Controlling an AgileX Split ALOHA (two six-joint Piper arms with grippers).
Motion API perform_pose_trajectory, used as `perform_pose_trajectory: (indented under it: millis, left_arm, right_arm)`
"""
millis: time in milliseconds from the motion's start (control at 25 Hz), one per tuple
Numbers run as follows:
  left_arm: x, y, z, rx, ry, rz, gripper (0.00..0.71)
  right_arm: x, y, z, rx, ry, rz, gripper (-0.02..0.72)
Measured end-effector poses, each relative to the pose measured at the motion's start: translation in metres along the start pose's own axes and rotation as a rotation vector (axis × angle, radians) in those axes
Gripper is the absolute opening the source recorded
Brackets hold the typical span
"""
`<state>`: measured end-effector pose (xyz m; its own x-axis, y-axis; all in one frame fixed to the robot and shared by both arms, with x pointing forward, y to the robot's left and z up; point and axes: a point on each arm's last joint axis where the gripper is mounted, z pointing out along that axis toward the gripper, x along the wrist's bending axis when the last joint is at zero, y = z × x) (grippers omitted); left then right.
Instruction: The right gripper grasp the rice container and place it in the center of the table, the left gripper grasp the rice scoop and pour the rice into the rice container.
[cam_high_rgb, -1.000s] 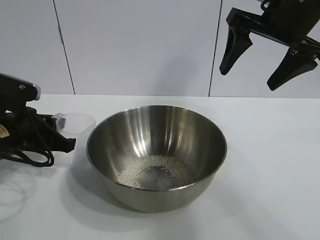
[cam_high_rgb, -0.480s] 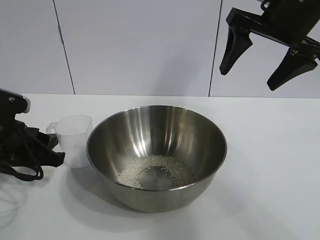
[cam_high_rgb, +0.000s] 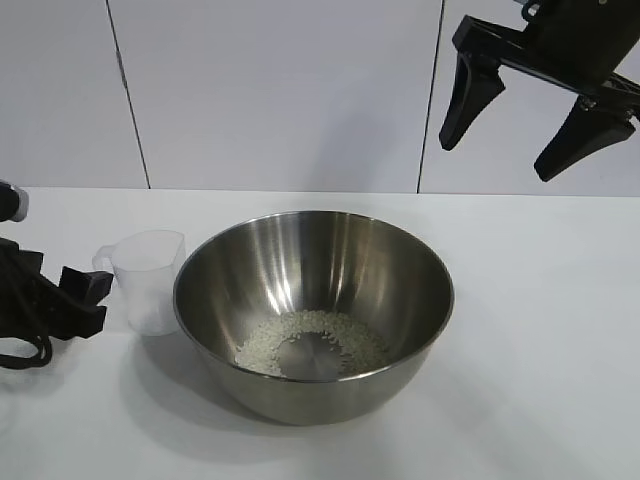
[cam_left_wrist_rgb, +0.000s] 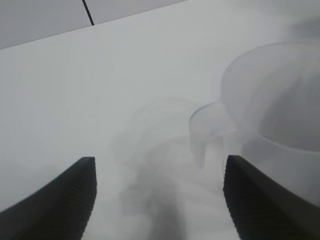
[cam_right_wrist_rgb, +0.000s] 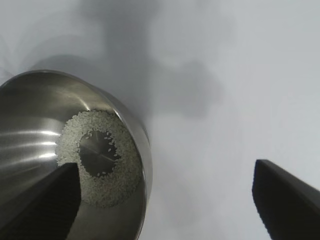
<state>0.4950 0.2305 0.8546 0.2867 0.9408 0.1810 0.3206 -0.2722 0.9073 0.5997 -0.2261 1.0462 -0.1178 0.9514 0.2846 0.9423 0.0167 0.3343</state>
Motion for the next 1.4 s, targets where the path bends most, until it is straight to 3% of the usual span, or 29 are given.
perform_pose_trajectory:
  millis: [240,520,680,800,960,1080,1200,1400]
  left_arm:
    - [0.002,0.002,-0.030,0.006,-0.006,-0.058,0.674]
    - [0.009,0.035,-0.061,-0.104,-0.006,-0.259,0.691]
    - [0.009,0.047,-0.068,0.041,-0.040,-0.324,0.692]
    - [0.010,0.073,-0.068,0.167,-0.084,-0.310,0.693]
    - [0.021,0.122,-0.071,0.356,-0.051,-0.313,0.693]
    - [0.030,0.161,-0.075,0.439,-0.031,-0.284,0.693]
    - [0.031,0.194,-0.081,0.446,-0.092,-0.288,0.693]
    - [0.019,0.229,-0.091,0.428,-0.289,-0.372,0.693]
  right_arm:
    - [0.000,0.000,0.000,0.000,0.000,0.000,0.639]
    - [0.000,0.000,0.000,0.000,0.000,0.000,0.639]
    - [0.000,0.000,0.000,0.000,0.000,0.000,0.643]
    - [0.000,0.000,0.000,0.000,0.000,0.000,0.653]
    - [0.000,0.000,0.000,0.001,0.000,0.000,0.653]
    - [0.000,0.000,0.000,0.002,0.002,0.001,0.654]
    - [0.002,0.000,0.000,0.003,0.018,-0.001,0.654]
    - [0.007,-0.001,-0.001,0.009,0.076,0.000,0.654]
